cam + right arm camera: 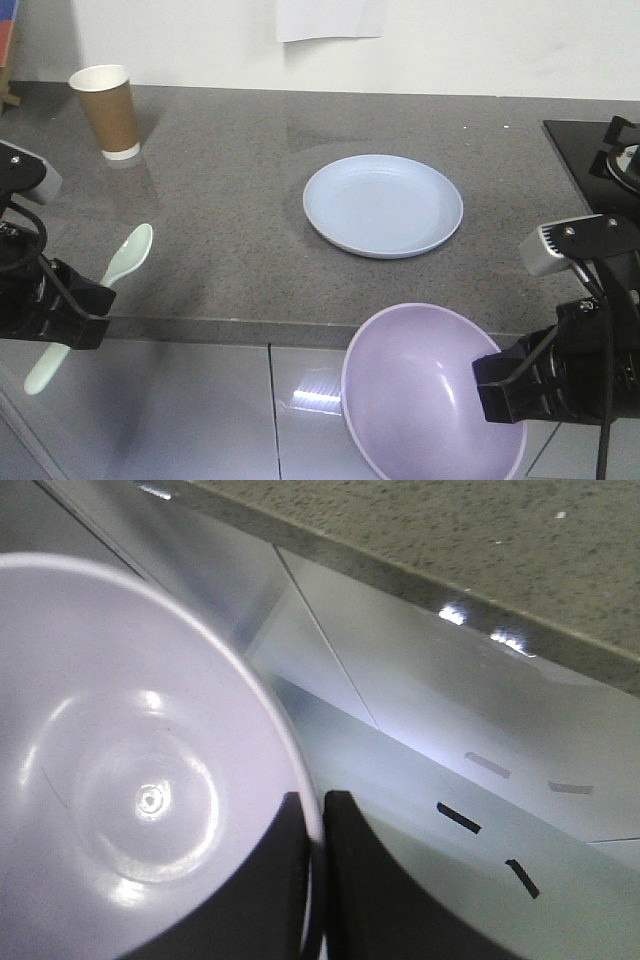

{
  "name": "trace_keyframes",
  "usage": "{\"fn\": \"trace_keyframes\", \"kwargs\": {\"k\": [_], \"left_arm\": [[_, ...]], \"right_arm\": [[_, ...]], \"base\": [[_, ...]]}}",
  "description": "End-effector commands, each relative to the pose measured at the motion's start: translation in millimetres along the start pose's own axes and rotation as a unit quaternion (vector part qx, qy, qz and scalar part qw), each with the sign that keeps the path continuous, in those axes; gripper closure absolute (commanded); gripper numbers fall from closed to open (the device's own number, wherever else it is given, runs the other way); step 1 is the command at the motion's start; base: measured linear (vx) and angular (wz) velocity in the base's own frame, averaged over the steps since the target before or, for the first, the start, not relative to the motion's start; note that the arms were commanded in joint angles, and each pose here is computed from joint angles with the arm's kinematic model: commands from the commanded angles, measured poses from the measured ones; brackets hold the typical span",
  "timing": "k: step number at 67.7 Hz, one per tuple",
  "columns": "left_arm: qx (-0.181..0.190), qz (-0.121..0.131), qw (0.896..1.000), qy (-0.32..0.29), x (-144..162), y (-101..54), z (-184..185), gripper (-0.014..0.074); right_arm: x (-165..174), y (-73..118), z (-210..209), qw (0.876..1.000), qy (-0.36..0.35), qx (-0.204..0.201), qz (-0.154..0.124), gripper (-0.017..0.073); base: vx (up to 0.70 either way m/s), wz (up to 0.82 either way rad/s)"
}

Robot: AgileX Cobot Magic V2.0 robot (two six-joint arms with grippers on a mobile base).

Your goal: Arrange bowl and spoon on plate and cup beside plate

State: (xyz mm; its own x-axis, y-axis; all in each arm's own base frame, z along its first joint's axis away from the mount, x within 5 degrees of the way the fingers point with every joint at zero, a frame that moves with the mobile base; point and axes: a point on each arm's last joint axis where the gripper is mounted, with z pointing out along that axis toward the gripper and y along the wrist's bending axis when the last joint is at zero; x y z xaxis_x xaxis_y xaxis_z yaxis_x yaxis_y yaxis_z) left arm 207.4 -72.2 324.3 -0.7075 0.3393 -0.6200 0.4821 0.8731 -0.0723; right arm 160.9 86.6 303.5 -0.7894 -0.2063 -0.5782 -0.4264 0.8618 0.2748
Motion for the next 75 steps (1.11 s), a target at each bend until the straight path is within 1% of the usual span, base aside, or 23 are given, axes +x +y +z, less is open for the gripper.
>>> {"fn": "trace_keyframes", "kwargs": {"k": [1,35,75], "left_arm": [[-0.002,-0.001,0.999,-0.048,-10.3,-2.7,-11.1,0.0517],[-0.002,-0.001,0.999,-0.048,-10.3,-2.7,-11.1,0.0517],[-0.002,-0.001,0.999,-0.048,-10.3,-2.7,-11.1,0.0517]], "right_arm": [[-9.9,4.0,-9.1,0.999,-0.042,-0.007,0.001,0.056],[-9.9,4.0,-9.1,0.999,-0.042,-0.007,0.001,0.056],[-9.9,4.0,-9.1,0.999,-0.042,-0.007,0.001,0.056]], "base": [[0.1,-0.17],[0.08,-0.1],[0.04,0.01]]}}
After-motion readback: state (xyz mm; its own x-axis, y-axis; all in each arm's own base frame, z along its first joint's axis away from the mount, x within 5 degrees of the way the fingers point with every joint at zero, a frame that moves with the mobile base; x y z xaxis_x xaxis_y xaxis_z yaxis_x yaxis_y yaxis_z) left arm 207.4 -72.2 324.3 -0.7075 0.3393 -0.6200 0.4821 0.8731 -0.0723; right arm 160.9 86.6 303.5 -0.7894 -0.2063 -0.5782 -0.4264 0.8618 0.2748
